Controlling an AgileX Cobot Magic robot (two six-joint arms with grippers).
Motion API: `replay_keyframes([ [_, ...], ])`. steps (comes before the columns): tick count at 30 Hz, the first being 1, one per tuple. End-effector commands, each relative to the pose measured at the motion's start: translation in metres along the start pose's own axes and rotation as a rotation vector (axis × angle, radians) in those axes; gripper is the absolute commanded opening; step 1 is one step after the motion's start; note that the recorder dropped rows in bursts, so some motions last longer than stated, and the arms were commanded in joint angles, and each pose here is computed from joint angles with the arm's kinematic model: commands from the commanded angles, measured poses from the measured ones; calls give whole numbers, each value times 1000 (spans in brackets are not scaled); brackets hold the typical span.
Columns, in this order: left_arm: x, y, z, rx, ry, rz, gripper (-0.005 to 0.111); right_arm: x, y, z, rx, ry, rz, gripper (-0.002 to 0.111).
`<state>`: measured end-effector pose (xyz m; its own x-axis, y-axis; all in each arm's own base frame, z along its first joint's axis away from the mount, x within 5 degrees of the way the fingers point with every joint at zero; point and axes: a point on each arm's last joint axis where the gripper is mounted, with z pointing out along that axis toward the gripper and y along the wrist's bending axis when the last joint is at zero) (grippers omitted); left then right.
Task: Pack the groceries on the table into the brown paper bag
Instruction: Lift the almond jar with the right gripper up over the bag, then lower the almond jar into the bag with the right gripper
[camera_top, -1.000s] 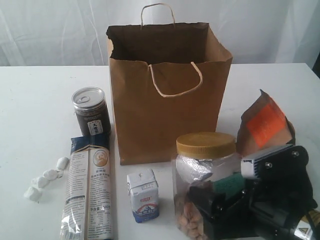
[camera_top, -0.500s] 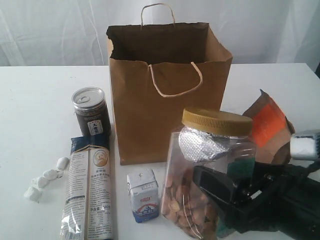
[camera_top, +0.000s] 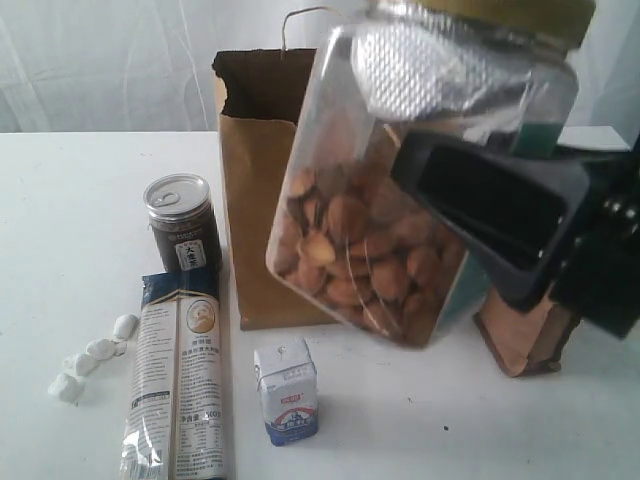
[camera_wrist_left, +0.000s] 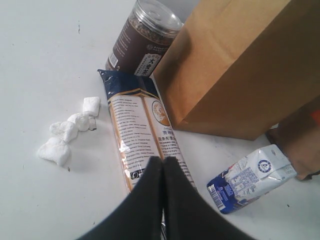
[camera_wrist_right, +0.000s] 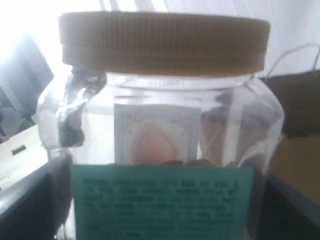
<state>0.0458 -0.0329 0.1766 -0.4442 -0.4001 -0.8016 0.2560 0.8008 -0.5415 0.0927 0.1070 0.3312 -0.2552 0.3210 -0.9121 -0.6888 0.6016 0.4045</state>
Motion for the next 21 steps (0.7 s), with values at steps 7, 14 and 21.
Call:
replay_keyframes([
  [7,1,0,0,12,8,-6,0,-91,10,-10,129,-495,-102,0],
  [14,1,0,0,12,8,-6,0,-109,7,14,327,-405,-506,0],
  [21,1,0,0,12,8,-6,0,-83,-4,92,335,-179,-655,0],
])
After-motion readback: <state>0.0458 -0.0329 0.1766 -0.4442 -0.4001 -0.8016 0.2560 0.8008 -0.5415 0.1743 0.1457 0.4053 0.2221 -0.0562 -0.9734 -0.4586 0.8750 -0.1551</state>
